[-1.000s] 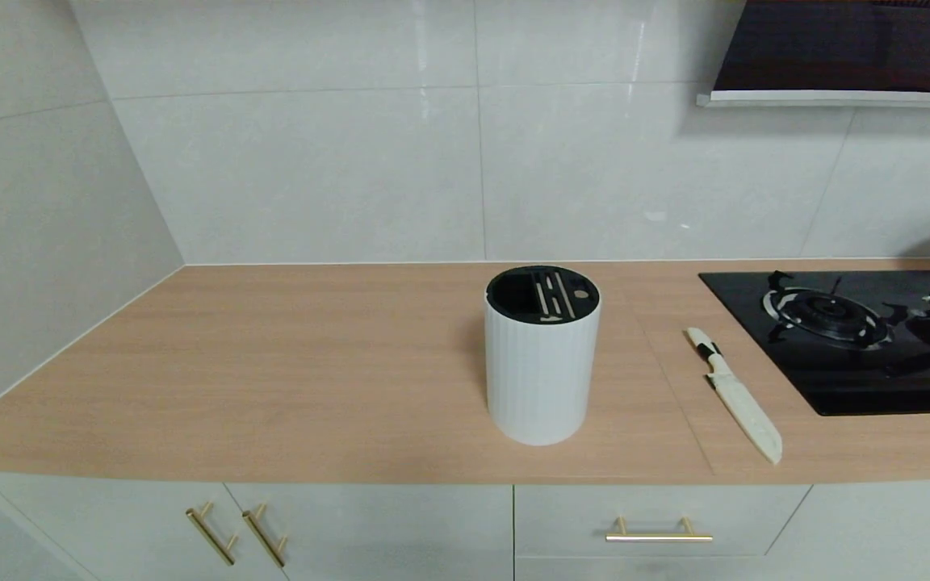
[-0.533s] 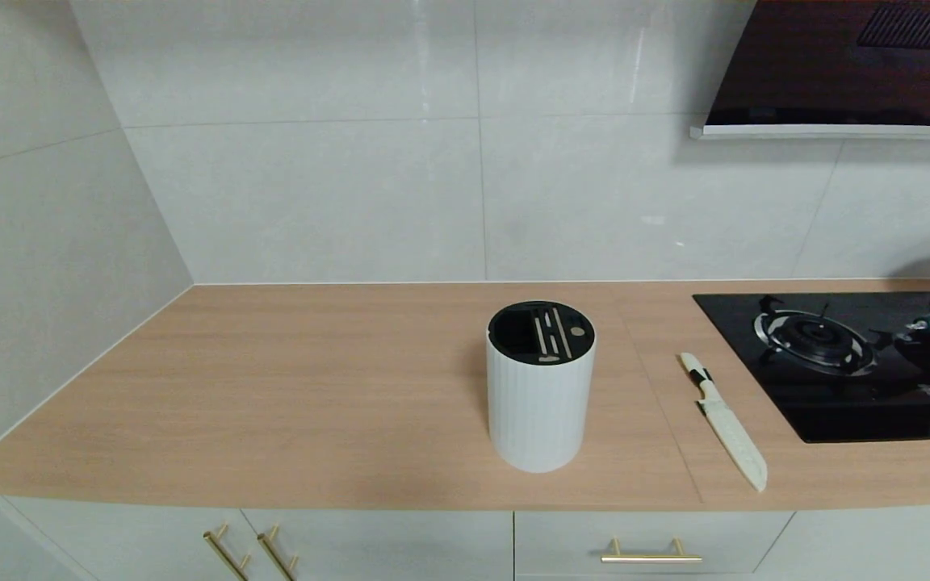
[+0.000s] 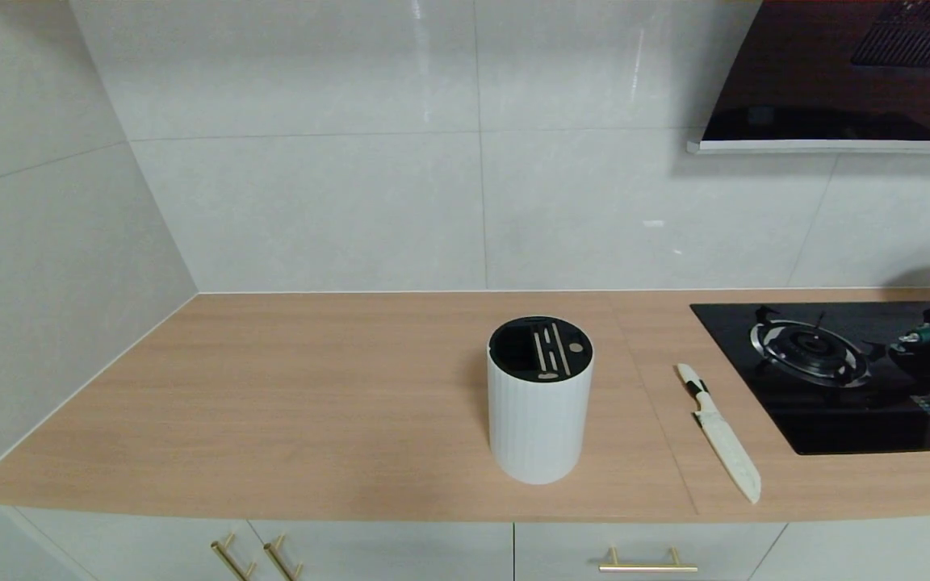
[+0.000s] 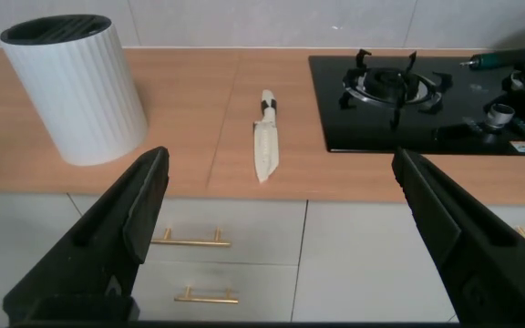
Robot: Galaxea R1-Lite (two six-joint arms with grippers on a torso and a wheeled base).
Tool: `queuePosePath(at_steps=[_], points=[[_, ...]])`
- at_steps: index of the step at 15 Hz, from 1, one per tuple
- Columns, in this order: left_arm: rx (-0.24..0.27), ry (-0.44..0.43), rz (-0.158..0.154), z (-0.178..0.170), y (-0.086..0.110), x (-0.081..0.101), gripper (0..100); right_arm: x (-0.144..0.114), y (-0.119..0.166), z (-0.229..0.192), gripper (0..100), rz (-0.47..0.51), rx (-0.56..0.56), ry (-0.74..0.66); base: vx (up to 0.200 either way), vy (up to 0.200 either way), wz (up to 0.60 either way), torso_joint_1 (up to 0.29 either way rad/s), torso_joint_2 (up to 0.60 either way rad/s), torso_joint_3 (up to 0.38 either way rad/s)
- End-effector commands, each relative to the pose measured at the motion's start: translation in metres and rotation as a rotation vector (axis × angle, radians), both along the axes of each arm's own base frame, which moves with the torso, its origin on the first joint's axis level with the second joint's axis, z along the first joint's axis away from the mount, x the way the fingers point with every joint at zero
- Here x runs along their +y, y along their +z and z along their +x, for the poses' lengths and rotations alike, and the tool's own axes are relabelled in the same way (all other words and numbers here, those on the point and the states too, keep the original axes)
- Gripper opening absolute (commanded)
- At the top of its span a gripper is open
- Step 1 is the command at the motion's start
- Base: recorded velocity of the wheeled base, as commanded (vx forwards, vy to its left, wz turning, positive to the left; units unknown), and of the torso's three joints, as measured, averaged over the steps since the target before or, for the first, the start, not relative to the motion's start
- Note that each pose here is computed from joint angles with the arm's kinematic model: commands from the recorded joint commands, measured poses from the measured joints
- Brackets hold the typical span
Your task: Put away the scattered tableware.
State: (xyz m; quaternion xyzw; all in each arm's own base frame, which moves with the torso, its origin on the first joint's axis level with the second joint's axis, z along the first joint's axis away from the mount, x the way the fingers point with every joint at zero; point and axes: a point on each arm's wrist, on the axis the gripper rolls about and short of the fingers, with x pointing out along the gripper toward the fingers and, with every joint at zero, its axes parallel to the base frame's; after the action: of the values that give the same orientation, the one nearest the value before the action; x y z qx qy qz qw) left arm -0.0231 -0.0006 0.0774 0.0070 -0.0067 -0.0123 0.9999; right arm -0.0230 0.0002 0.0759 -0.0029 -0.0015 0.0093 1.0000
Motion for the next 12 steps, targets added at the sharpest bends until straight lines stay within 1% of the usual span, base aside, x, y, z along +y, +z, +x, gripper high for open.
queuePosePath(at_steps=[1, 3, 6, 12], points=[[0.001, 0.000, 0.000, 0.0001, 0.0001, 0.0000, 100, 0.0000, 0.0000, 0.0001, 100, 0.000, 0.001, 0.001, 0.000, 0.000, 0.00, 0.000, 0.00, 0.000], [0.001, 0.000, 0.000, 0.0001, 0.0001, 0.0000, 100, 0.0000, 0.0000, 0.0001, 100, 0.000, 0.001, 0.001, 0.000, 0.000, 0.00, 0.000, 0.00, 0.000], [0.001, 0.000, 0.000, 0.0001, 0.0001, 0.0000, 100, 0.0000, 0.0000, 0.0001, 100, 0.000, 0.001, 0.001, 0.000, 0.000, -0.60, -0.001, 0.00, 0.001], [0.001, 0.002, 0.000, 0.0001, 0.0001, 0.0000, 100, 0.0000, 0.0000, 0.0001, 100, 0.000, 0.001, 0.001, 0.000, 0.000, 0.00, 0.000, 0.00, 0.000]])
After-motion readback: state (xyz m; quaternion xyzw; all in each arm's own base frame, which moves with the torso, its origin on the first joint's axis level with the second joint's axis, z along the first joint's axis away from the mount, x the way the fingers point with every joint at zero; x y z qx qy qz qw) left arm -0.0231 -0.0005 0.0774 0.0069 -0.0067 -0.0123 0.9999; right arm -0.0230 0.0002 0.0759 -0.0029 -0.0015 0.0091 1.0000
